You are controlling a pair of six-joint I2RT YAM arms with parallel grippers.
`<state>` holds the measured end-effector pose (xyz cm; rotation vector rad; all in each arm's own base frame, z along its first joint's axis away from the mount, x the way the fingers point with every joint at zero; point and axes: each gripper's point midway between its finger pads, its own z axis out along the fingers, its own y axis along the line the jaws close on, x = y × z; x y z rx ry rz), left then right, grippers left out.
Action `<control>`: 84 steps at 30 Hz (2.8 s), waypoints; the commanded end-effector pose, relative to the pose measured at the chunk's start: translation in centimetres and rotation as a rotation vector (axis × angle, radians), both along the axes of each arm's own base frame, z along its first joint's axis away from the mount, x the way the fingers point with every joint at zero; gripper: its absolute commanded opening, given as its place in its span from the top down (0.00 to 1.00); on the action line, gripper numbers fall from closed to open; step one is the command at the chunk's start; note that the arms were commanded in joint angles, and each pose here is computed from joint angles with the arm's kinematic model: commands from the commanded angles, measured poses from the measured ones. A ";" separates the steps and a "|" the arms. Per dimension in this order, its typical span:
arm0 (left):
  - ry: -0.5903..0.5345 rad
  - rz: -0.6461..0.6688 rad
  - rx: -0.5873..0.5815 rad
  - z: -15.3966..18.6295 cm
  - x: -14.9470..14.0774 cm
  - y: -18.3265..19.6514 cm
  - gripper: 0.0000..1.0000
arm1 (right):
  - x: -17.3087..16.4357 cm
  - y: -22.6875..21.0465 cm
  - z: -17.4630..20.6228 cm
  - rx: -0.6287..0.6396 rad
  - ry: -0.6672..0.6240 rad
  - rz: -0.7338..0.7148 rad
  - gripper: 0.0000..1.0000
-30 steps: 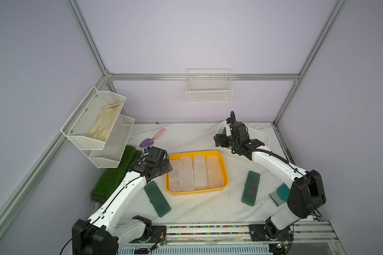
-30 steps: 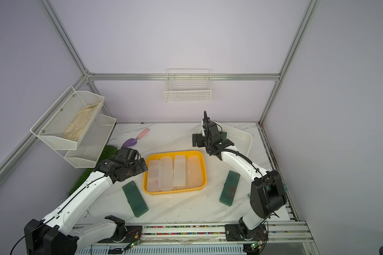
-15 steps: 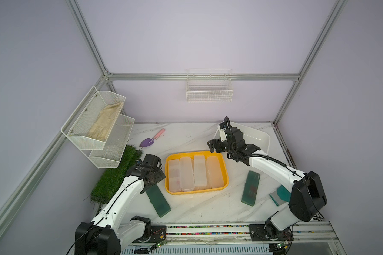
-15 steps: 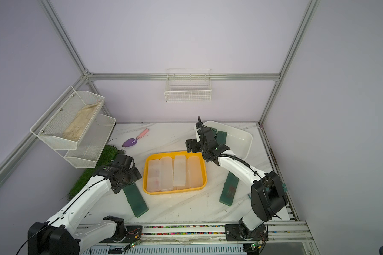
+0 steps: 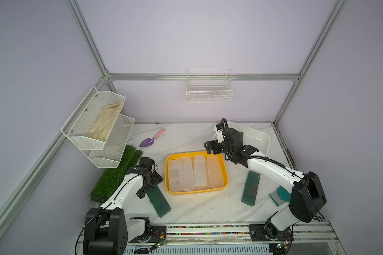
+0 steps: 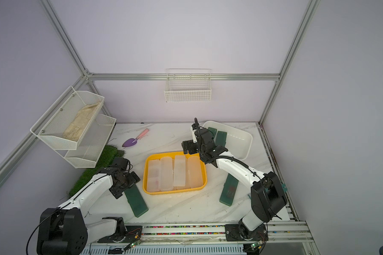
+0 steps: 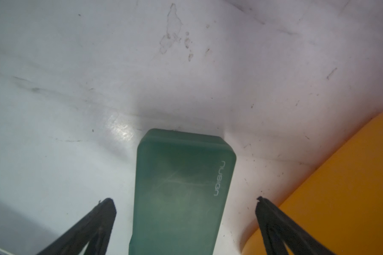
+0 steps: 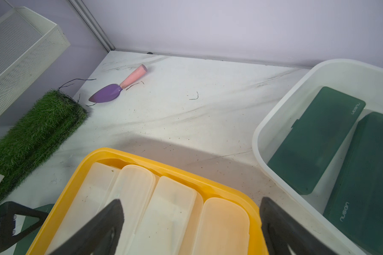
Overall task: Place the pencil cases by color into the storage box
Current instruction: Pick up the pencil case from the center of the board.
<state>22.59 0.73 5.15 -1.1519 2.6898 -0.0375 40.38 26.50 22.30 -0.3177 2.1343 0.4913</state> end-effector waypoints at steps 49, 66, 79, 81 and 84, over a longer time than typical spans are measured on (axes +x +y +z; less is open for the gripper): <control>-0.097 -0.211 0.104 6.8 7.2 3.0 0.47 | 0.4 1.5 2.0 0.024 -0.075 0.037 0.03; -0.329 -0.298 0.250 17.8 13.7 2.1 0.45 | -0.4 2.0 3.8 0.075 -0.150 0.071 0.03; -0.495 -0.335 0.166 22.8 22.2 -4.5 0.45 | -3.9 6.8 5.6 0.117 -0.323 0.124 0.03; -0.511 -0.339 0.159 23.3 22.8 -5.3 0.45 | -4.6 8.3 5.5 0.118 -0.357 0.137 0.03; -0.536 -0.348 0.150 23.9 23.4 -6.6 0.45 | -5.5 10.9 4.9 0.124 -0.382 0.157 0.03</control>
